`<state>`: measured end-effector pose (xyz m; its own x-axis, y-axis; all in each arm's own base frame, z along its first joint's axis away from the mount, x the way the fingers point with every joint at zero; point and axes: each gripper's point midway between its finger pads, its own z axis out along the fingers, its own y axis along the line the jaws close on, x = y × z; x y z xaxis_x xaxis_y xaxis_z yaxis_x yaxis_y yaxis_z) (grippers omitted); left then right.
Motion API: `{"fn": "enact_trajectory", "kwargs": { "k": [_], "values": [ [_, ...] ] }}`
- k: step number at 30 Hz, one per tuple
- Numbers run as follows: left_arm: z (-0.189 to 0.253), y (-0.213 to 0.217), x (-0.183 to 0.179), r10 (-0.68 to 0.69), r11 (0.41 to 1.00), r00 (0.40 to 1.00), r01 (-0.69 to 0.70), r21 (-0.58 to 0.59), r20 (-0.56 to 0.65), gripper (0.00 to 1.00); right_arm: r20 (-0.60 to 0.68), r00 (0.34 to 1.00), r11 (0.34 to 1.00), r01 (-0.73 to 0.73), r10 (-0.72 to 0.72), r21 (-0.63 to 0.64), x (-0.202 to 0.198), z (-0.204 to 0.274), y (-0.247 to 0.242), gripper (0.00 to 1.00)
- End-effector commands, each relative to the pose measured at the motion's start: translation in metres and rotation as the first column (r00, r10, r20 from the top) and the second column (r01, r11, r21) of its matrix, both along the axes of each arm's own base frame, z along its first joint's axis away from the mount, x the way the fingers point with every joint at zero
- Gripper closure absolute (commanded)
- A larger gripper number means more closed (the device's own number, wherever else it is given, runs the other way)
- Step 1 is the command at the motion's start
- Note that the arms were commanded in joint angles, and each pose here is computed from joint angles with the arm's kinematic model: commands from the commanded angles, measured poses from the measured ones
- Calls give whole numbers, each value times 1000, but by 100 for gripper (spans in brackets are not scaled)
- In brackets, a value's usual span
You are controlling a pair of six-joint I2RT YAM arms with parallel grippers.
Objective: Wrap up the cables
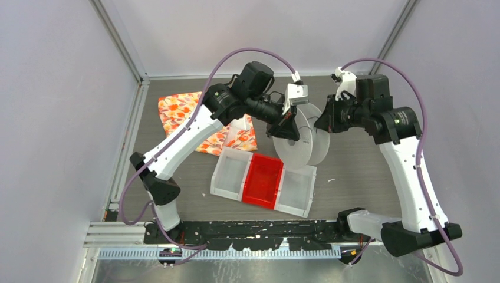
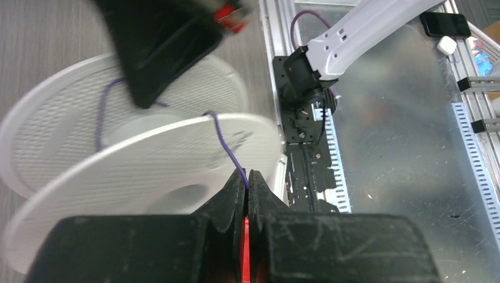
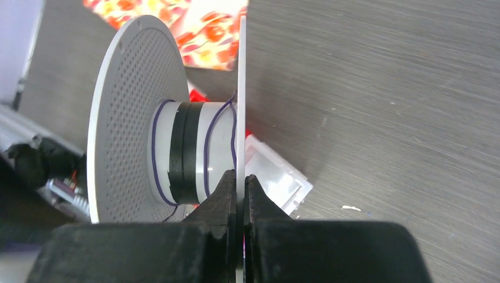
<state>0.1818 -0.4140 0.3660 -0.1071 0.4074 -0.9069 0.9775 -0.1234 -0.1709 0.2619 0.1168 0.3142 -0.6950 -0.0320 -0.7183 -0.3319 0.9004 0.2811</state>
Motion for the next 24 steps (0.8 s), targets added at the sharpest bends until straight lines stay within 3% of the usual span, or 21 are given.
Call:
{"fn": "enact_trajectory", "kwargs": {
  "k": [1,9,14,20,24],
  "values": [
    [25,25,2,-35,997,995,41,-60,91,100,82,965,963,-255,249,83,-53,41,26,99],
    [44,41,-2,-79,988,994,88,-126,73,100,17,924,924,-382,381,27,-86,24,27,99],
    [32,49,6,-74,993,996,77,-91,39,100,97,895,897,-440,435,44,-92,35,34,99],
    [13,66,37,-99,988,989,85,-127,-107,100,171,889,901,-434,424,22,-68,36,39,100],
    [-6,72,79,-62,989,976,32,-144,-209,100,195,885,887,-448,422,111,-32,35,45,100]
  ]
}}
